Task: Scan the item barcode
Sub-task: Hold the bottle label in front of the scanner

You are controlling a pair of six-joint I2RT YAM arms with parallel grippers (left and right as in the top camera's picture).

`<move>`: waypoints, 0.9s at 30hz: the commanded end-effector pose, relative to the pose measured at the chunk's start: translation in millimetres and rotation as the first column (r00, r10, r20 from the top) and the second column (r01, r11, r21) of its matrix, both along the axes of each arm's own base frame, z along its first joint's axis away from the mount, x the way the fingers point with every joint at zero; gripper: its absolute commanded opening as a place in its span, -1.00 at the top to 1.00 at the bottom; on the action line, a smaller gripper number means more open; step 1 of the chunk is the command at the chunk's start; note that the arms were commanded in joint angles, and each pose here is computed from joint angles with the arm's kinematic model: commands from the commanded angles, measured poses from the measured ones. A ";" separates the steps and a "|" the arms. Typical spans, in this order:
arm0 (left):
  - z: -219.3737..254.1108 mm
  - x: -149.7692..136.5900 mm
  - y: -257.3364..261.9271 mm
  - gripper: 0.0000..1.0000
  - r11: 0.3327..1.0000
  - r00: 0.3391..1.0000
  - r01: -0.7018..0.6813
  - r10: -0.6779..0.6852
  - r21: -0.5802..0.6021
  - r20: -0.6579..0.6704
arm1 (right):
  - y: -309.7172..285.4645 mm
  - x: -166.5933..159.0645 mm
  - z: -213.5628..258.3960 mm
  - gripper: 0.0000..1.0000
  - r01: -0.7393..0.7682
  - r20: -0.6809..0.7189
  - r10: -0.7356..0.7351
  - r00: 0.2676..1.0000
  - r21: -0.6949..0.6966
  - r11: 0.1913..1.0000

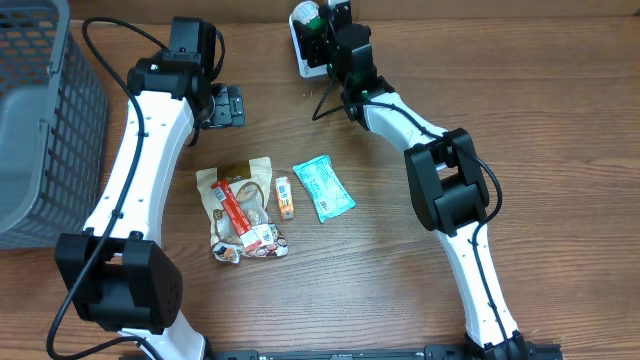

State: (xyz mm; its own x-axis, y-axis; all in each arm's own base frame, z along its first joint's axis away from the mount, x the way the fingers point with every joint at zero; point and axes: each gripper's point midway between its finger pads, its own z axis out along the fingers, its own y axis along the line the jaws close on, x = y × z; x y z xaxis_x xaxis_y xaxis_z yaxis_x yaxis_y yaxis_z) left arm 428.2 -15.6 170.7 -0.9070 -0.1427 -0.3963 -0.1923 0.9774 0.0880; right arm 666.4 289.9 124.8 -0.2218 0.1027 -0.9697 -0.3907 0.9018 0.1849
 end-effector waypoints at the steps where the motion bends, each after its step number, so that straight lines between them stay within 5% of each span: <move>1: 12.1 2.3 1.1 -0.99 1.000 0.999 -0.006 0.006 0.007 0.034 | -7.8 6.9 15.3 0.93 0.040 0.039 -0.042 0.998 0.042 0.998; 18: 12.1 2.3 1.1 -1.00 1.000 0.999 -0.006 0.006 0.007 0.034 | -10.5 4.7 -4.8 0.93 0.053 -0.057 -0.051 0.997 0.048 0.997; 27: 12.1 2.3 1.2 -1.00 1.000 0.999 -0.006 0.006 0.007 0.033 | -12.0 4.6 65.2 0.93 0.033 0.078 -0.042 0.996 0.112 0.993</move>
